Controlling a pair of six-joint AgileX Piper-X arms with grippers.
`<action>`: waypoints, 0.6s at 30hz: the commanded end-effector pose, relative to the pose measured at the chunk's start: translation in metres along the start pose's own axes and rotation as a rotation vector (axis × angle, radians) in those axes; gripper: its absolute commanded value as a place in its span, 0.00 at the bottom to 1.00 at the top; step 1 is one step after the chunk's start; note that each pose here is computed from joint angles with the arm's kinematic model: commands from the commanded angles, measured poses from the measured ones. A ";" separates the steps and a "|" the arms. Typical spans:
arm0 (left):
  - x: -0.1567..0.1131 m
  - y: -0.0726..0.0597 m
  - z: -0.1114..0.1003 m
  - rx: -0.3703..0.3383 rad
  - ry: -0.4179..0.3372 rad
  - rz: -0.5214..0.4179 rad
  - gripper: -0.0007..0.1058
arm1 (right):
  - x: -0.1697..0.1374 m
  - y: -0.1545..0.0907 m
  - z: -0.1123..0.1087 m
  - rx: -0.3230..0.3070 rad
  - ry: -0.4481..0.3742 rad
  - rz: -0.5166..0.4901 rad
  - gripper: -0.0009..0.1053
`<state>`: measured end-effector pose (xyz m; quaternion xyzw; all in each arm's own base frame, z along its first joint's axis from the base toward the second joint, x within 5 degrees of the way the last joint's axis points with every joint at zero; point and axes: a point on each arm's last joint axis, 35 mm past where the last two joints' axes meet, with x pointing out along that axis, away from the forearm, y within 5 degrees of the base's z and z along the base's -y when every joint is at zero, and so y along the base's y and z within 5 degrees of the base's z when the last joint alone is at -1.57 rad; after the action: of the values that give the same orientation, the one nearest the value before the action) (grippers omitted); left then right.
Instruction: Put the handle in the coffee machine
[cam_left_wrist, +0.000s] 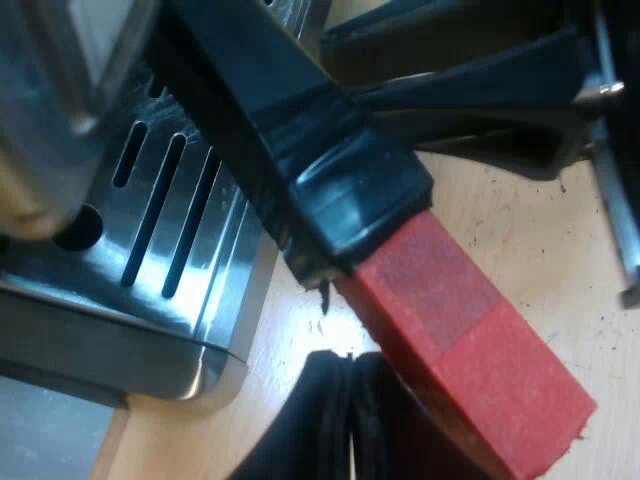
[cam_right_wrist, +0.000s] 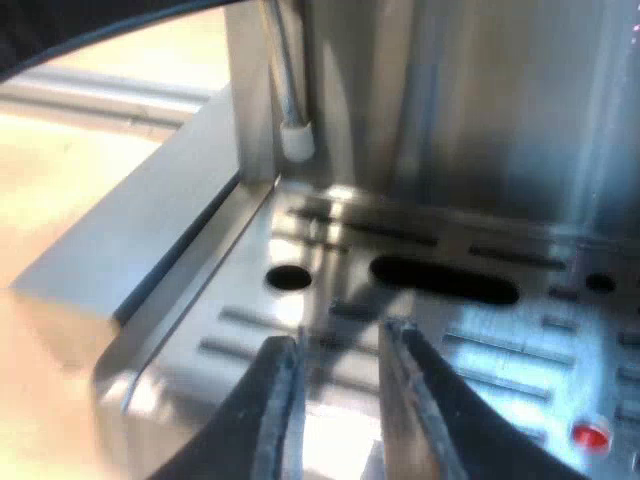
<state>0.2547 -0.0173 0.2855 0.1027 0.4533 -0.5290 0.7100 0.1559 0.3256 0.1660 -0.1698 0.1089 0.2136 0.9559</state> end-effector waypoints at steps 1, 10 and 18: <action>0.001 -0.010 -0.001 -0.029 -0.047 -0.077 0.01 | -0.014 -0.005 0.010 0.034 0.033 0.058 0.22; 0.006 -0.022 -0.014 -0.033 -0.050 -0.090 0.01 | -0.055 -0.021 0.037 0.021 0.097 0.200 0.22; 0.007 -0.024 -0.012 -0.032 -0.089 -0.116 0.01 | -0.091 -0.041 0.063 0.028 0.065 0.237 0.22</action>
<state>0.2371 -0.0187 0.2758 0.0850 0.4492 -0.5384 0.7079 0.1026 0.2809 0.2597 -0.1459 0.1619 0.3200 0.9220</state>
